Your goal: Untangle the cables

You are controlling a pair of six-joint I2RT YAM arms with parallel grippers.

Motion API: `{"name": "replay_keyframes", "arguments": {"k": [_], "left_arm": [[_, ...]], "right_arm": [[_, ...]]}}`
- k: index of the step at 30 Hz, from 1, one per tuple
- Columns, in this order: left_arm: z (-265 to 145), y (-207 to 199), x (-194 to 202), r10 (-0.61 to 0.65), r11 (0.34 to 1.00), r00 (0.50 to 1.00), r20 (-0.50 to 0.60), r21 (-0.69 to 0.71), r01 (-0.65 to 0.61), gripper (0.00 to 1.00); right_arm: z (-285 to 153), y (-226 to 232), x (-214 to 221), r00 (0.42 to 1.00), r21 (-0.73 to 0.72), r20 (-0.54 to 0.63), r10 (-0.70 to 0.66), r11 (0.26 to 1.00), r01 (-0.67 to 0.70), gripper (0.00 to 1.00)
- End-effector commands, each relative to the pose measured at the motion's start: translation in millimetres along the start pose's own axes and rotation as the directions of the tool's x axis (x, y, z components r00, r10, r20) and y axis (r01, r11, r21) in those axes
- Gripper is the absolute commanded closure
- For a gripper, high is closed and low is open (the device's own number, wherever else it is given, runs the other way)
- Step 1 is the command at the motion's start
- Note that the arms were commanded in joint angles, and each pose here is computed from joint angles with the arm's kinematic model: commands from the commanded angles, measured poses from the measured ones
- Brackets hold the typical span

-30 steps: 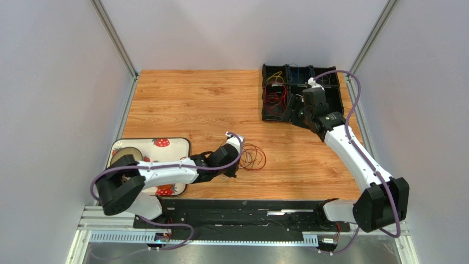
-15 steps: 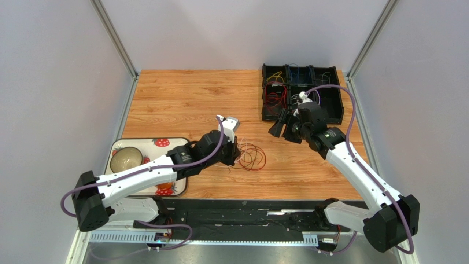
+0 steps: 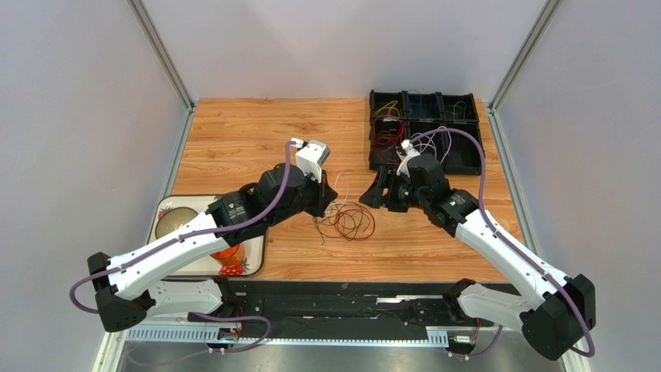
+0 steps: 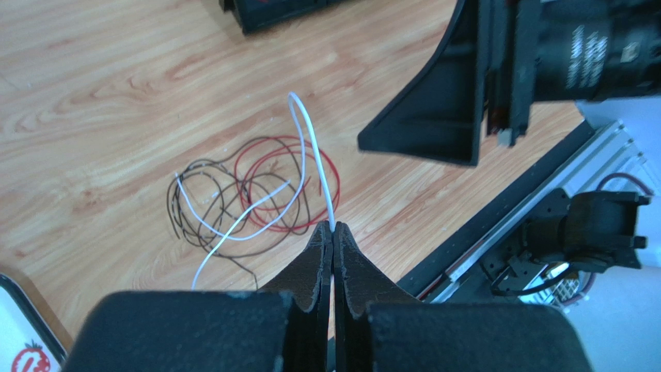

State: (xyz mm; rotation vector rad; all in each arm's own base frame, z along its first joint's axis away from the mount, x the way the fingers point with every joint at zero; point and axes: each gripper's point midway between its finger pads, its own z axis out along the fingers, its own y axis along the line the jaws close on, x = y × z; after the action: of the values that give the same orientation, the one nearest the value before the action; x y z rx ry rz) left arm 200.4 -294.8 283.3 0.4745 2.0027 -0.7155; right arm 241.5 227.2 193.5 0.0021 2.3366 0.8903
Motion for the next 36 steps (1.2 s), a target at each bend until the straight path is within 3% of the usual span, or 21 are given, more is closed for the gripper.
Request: {"name": "replay_keyframes", "arguments": {"k": [1, 5, 10, 21, 27, 36], "left_arm": [[-20.4, -6.7, -28.8, 0.042, 0.999, 0.998, 0.053, 0.024, -0.044, 1.00], [-25.6, -11.2, -35.5, 0.060, 0.997, 0.996, 0.067, 0.048, -0.064, 1.00], [-25.7, -22.2, -32.6, 0.095, 0.989, 0.994, 0.048, 0.112, -0.100, 1.00], [-30.6, -52.3, -18.6, 0.192, 0.939, 0.981, -0.035, 0.296, -0.174, 1.00], [-51.1, -74.0, -14.7, 0.224, 0.878, 0.974, -0.042, 0.442, -0.183, 1.00], [-78.8, -85.9, -10.7, 0.197, 0.777, 0.980, -0.017, 0.613, -0.145, 1.00]], "right_arm": [[-11.0, 35.9, -15.4, 0.998, -0.155, 0.069, -0.013, 0.988, 0.024, 0.34], [-25.3, 55.8, -24.1, 0.992, -0.240, 0.116, -0.044, 0.968, 0.071, 0.34], [-57.2, 84.6, -35.1, 0.965, -0.338, 0.201, -0.169, 0.913, 0.230, 0.32], [-93.3, 109.9, -26.7, 0.896, -0.436, 0.251, -0.366, 0.784, 0.442, 0.32], [-117.7, 115.9, -19.9, 0.845, -0.456, 0.303, -0.440, 0.711, 0.534, 0.32], [-135.6, 122.3, -8.3, 0.824, -0.502, 0.295, -0.484, 0.655, 0.565, 0.32]]}}
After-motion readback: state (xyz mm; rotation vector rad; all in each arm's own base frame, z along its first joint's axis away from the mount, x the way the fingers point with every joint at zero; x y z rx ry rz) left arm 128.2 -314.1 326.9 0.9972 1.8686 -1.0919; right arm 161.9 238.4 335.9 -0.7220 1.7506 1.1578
